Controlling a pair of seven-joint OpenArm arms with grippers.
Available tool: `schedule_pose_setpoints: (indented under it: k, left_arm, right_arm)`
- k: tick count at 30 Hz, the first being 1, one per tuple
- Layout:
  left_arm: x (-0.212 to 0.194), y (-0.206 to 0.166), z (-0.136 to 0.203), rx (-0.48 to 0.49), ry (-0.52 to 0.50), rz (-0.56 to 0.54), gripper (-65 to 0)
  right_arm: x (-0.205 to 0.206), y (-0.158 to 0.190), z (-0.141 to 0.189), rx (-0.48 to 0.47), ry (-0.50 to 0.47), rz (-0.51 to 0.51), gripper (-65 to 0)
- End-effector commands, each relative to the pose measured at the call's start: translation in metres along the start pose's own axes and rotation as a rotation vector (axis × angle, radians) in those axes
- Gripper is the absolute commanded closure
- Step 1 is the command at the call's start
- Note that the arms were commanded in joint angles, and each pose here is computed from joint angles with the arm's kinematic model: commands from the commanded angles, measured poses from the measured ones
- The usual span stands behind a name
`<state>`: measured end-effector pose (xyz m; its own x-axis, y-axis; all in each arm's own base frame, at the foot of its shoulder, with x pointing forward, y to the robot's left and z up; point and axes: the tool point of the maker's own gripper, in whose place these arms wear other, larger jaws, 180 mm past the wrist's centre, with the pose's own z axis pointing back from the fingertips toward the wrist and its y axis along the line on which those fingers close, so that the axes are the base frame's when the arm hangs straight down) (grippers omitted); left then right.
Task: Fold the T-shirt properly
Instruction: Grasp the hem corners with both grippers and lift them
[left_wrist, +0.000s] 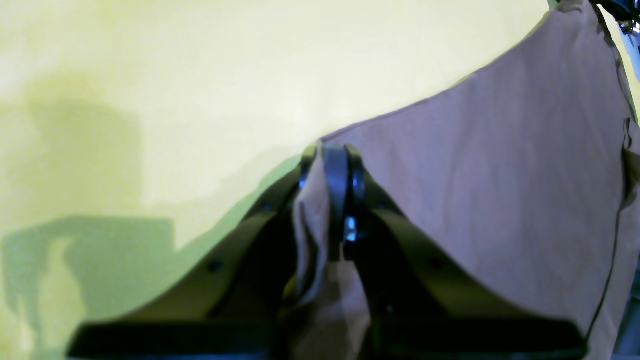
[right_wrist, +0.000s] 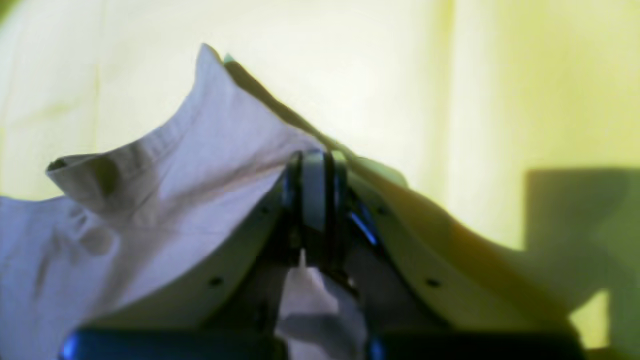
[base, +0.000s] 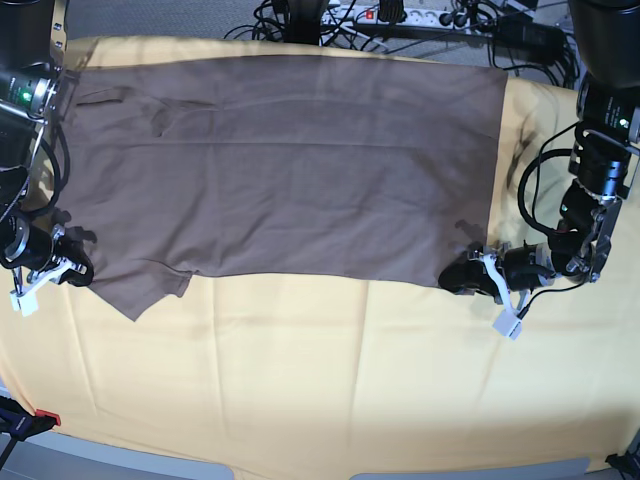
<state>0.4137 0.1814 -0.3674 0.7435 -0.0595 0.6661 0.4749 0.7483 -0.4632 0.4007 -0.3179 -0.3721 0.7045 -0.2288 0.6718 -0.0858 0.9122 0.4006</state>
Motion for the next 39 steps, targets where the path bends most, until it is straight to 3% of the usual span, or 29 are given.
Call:
schedule_pose_setpoints:
  k: [1,5,11,20,26,30,35,39]
  left_arm:
    - [0.009,0.004,0.006,0.018,-0.001,-0.022,0.0]
    - [0.016,0.004,0.006,0.017,-0.022,-0.026,0.0]
    - [0.044,0.002,0.011,0.021,-0.072,-0.058,0.0]
    - [0.112,0.000,0.025,0.072,-0.177,-0.201,0.0]
    - [0.134,-0.009,0.021,0.082,-0.213,-0.277,0.0]
    - [0.130,-0.011,0.015,0.082,-0.193,-0.290,0.0]
    - [0.128,-0.012,0.014,0.074,-0.187,-0.277,0.0]
    - [0.116,-0.013,0.013,0.048,-0.127,-0.222,0.0]
  right_arm:
    - [0.033,-0.003,0.010,-0.013,-0.081,0.037,0.0]
    - [0.037,-0.014,0.010,-0.078,-0.089,0.057,0.0]
    - [0.052,-0.012,0.011,-0.089,-0.099,0.089,0.0]
    - [0.082,-0.004,0.014,-0.079,-0.151,0.110,0.0]
    - [0.101,-0.001,0.016,-0.089,-0.196,0.137,0.0]
    - [0.100,0.002,0.012,-0.098,-0.155,0.197,0.0]
    - [0.077,0.014,-0.003,-0.073,-0.034,0.278,0.0]
    - [0.072,0.016,-0.006,-0.069,-0.014,0.291,0.0]
